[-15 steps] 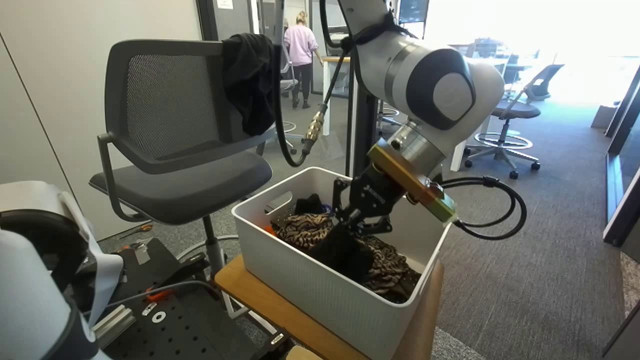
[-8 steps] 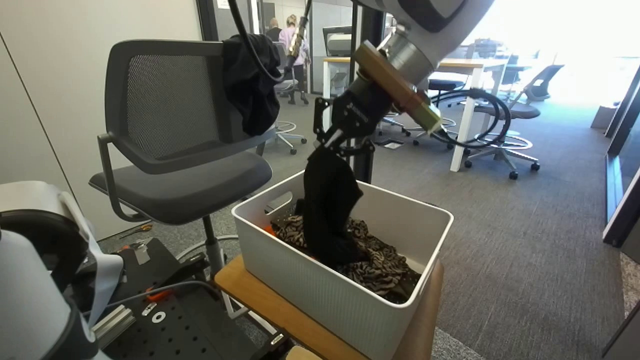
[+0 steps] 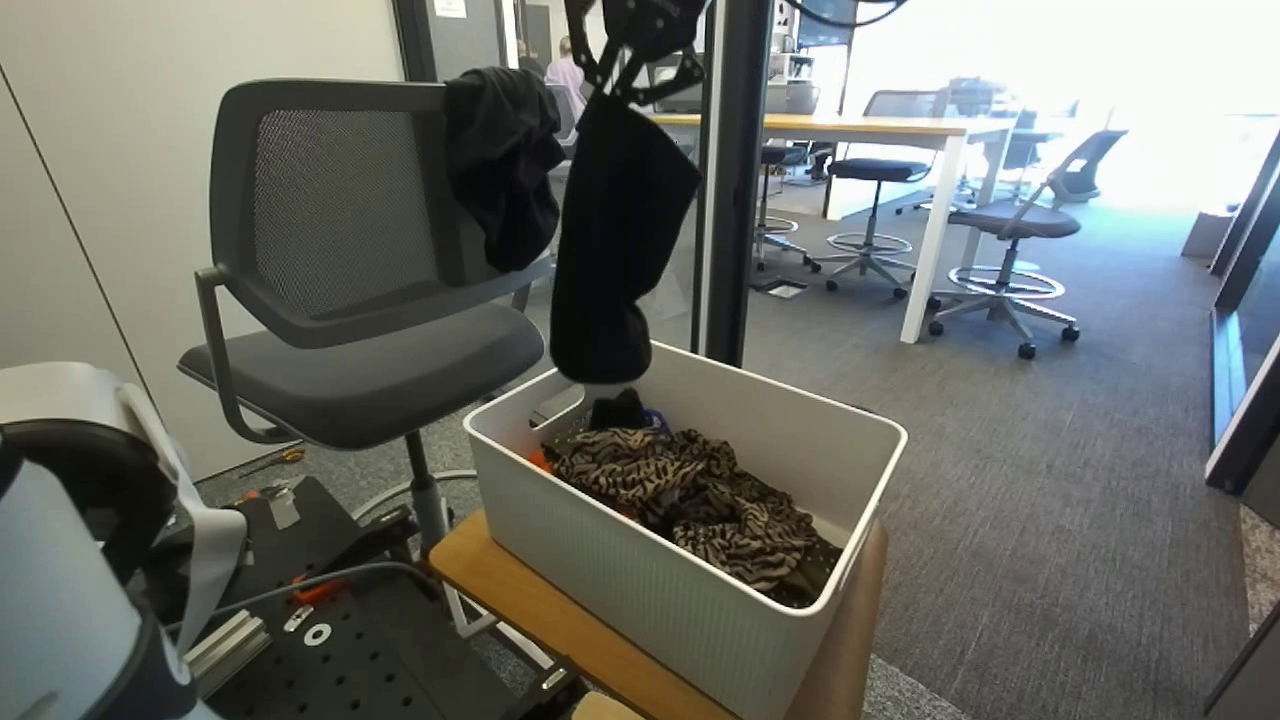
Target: Put the black cloth on the head rest
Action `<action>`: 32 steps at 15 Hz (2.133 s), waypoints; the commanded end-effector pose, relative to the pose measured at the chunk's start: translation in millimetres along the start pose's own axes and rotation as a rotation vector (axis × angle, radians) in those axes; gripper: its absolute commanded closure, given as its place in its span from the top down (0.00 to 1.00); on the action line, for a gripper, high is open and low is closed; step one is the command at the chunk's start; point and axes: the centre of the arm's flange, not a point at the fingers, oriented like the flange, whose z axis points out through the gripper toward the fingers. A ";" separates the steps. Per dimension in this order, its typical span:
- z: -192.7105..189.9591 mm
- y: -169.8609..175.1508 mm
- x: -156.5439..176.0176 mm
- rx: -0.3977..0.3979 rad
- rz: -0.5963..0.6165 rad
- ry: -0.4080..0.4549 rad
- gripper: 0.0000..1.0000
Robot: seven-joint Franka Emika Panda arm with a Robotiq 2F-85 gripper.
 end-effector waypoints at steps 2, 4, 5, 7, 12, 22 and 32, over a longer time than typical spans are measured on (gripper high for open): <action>-60.4 -86.0 44.7 -0.101 -0.067 0.013 0.05; -72.7 -130.0 64.5 -0.147 -0.105 -0.010 0.05; -77.0 -154.8 74.1 -0.172 -0.125 -0.024 0.05; -77.3 -196.4 92.6 -0.208 -0.166 -0.057 0.05; -62.0 -285.9 138.4 -0.261 -0.297 -0.151 0.05; 21.6 -379.6 212.4 -0.219 -0.584 -0.397 0.06; 78.7 -436.8 265.5 -0.224 -0.733 -0.618 0.06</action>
